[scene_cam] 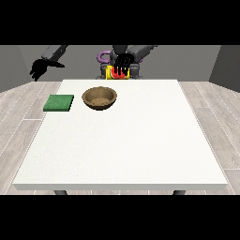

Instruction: Pick the cup and pour the ball into the bowl, then pick the bowl and place it on the pad

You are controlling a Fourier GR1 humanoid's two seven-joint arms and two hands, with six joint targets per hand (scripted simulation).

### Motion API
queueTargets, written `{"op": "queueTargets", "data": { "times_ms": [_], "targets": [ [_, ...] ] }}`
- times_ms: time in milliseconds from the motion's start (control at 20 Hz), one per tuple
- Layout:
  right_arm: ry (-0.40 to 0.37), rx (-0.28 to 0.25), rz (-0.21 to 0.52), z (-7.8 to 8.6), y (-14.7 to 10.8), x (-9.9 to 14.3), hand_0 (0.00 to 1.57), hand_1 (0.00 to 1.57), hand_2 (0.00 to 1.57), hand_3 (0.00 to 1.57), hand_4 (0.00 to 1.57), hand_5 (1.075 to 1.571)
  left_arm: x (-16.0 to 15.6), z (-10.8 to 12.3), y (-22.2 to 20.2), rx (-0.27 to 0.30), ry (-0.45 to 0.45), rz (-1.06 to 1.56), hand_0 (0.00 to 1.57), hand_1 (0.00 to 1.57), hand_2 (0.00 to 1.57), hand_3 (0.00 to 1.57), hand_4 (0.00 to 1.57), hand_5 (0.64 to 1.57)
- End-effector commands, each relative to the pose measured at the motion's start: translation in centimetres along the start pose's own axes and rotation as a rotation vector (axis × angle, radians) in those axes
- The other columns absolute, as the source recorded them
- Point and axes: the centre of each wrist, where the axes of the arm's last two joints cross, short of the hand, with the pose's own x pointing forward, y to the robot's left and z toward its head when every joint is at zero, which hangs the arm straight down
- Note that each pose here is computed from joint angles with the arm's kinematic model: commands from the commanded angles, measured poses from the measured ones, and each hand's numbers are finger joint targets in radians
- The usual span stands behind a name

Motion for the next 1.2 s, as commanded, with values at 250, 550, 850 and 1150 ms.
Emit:
{"op": "queueTargets", "data": {
  "times_ms": [250, 550, 850, 1150],
  "targets": [
    [-0.025, 0.040, -0.018, -3.1, 3.9, 0.7, 0.00, 0.00, 0.00, 0.26, 0.00, 1.527, 2.6, 0.3, 0.3, -0.005, -0.131, -0.204, 0.29, 0.29, 1.57, 1.57, 0.90, 1.562],
    [-0.021, 0.072, -0.041, -3.5, 4.5, 0.9, 0.00, 0.00, 0.00, 0.19, 0.00, 1.521, 3.2, 1.2, -0.9, -0.099, -0.220, -0.388, 0.00, 0.00, 1.57, 1.57, 1.20, 1.434],
    [-0.034, 0.064, -0.047, -3.2, 2.8, 1.1, 0.00, 0.00, 0.00, 0.24, 0.00, 1.521, 4.9, -2.3, 2.9, -0.075, -0.330, -0.595, 0.77, 0.77, 1.57, 1.57, 1.20, 1.416],
    [-0.024, 0.055, -0.052, -2.4, 2.6, 0.3, 0.00, 0.00, 0.00, 0.17, 0.00, 1.516, 5.7, -3.6, 4.5, -0.071, -0.358, -0.690, 1.56, 1.56, 1.57, 1.57, 1.19, 1.467]
  ]
}}
